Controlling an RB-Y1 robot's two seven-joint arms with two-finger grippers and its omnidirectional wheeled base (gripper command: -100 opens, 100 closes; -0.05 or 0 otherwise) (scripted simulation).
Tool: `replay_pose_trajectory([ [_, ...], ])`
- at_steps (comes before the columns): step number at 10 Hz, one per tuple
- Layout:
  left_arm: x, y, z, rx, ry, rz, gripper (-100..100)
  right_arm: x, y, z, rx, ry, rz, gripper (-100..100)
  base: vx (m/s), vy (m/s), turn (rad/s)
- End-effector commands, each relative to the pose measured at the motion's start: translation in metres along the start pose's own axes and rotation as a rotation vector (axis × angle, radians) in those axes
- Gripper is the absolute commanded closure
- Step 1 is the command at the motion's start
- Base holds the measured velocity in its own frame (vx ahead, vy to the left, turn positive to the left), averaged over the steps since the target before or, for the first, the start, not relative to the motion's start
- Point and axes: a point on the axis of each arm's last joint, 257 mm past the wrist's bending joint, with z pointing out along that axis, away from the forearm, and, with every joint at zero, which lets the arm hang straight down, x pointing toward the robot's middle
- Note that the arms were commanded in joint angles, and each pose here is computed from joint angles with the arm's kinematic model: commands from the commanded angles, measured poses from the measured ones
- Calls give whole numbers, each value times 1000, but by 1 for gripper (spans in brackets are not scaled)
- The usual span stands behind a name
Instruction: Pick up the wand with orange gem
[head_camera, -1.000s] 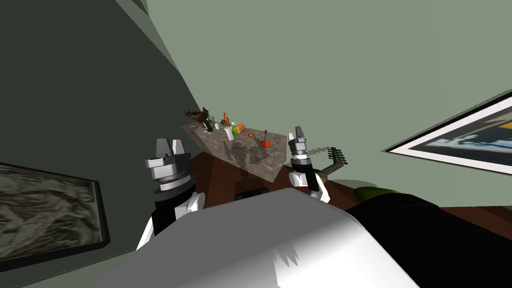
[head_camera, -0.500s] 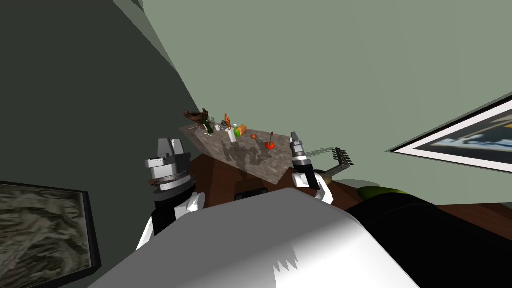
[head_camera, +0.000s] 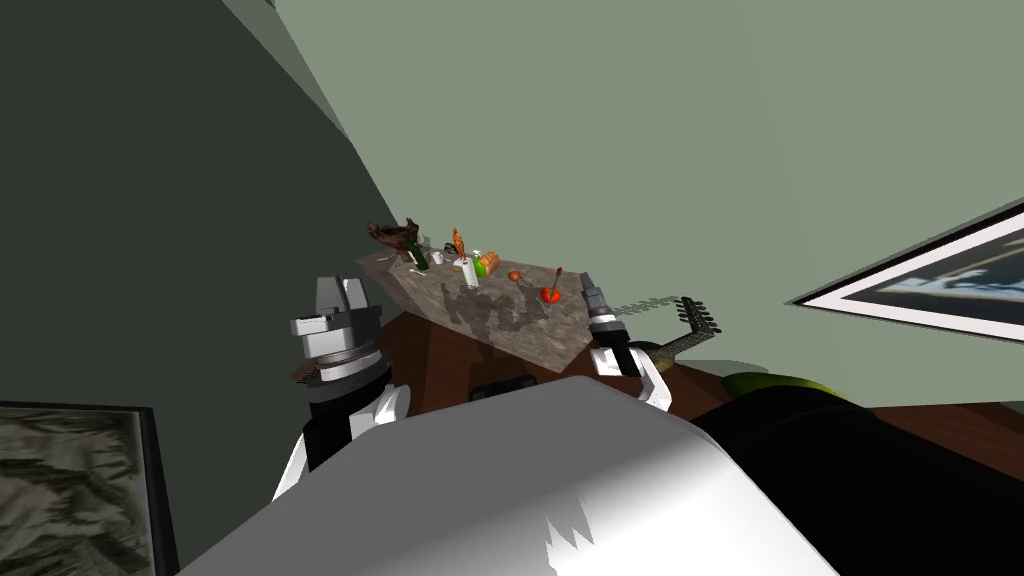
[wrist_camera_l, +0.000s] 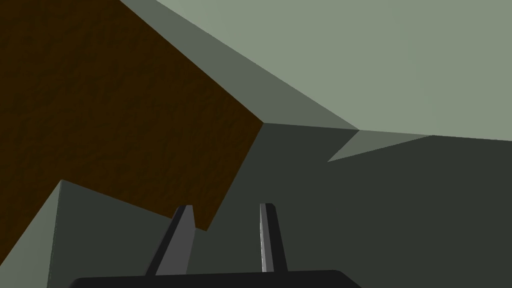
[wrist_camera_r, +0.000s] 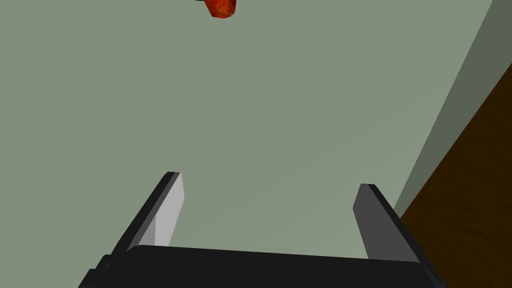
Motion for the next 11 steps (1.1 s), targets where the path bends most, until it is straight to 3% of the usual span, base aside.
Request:
replay_pose_trajectory([
  [1,0,0,0,0,0,0,0,-1,-33,-7,71,25,-116,-100,137,171,-73],
  [3,0,0,0,0,0,0,0,-3,-57,-13,124,49,-208,-100,130,177,-54],
  [4,0,0,0,0,0,0,0,-6,-82,-19,176,76,-302,-100,134,195,-53],
  [11,0,0,0,0,0,0,0,-30,-161,-47,341,173,-613,-100,109,141,-45],
])
